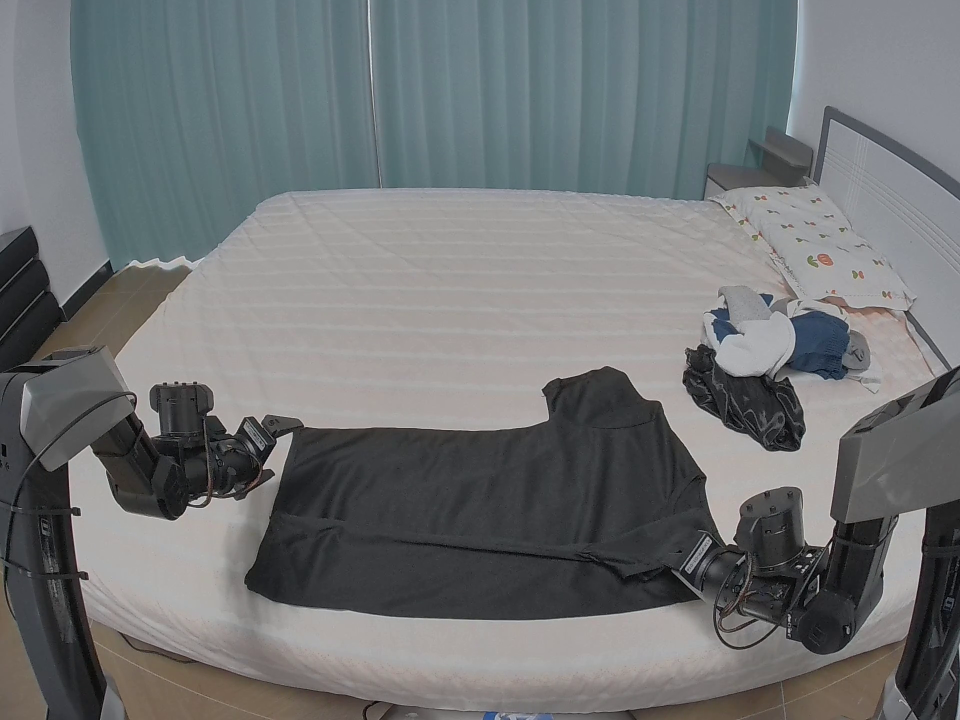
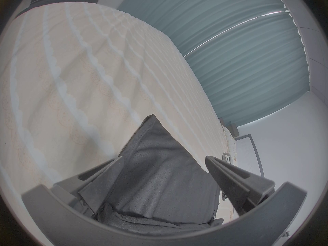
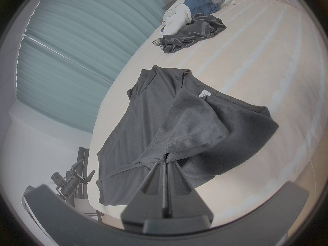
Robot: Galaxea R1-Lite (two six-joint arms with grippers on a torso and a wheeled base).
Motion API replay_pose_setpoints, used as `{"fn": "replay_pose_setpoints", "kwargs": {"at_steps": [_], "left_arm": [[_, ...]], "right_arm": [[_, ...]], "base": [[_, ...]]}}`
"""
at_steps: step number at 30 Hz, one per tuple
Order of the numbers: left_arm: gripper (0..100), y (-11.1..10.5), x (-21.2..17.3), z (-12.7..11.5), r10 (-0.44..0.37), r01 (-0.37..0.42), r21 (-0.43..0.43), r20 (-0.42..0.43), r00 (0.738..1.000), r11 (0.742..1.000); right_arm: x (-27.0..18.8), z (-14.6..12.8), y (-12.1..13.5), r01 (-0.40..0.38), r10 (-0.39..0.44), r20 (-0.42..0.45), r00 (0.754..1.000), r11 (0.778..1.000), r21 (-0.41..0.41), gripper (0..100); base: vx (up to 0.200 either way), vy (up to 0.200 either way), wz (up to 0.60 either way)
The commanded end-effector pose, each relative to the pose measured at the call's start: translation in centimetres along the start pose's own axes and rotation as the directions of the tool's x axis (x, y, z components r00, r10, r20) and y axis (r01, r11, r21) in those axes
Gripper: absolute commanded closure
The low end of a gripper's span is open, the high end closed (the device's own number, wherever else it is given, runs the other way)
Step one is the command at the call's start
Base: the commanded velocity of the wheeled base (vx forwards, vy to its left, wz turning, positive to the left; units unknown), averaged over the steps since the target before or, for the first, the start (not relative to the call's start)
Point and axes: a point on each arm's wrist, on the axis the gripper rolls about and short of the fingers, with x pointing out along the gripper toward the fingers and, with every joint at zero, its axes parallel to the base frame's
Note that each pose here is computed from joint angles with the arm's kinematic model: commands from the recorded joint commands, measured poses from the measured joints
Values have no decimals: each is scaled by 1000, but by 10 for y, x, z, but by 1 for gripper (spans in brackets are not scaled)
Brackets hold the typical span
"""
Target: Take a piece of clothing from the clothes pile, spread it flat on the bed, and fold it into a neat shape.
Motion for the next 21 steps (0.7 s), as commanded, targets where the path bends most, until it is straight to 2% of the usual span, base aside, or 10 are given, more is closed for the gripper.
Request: {"fn": "replay_pose_setpoints", "kwargs": {"at_steps": [1,8,9,15,20,21], "left_arm": [[0,1,0,0,2,-2,-2,-1,1000,1000],[0,1,0,0,2,-2,-1,1,1000,1000],[0,1,0,0,2,-2,-1,1,1000,1000],[0,1,0,0,1,-1,-1,2,1000,1000],[0,1,0,0,1,-1,-1,2,1000,1000],[0,1,0,0,1,-1,-1,2,1000,1000]], "right_arm": [[-7,-5,-2,9,-10,-17,1000,1000,-22,100],[-12,-12,-8,37,-40,-47,998,998,-57,100],[-12,-14,-10,41,-45,-55,997,997,-65,0],[-21,-16,-13,48,-56,-70,996,993,-109,0],[-26,-3,-10,24,-26,-15,1000,994,-102,0],[-26,8,-10,19,-17,22,1000,995,-99,0]], "base": [[0,0,0],[0,0,0],[0,0,0],[0,0,0],[0,0,0],[0,0,0]]}}
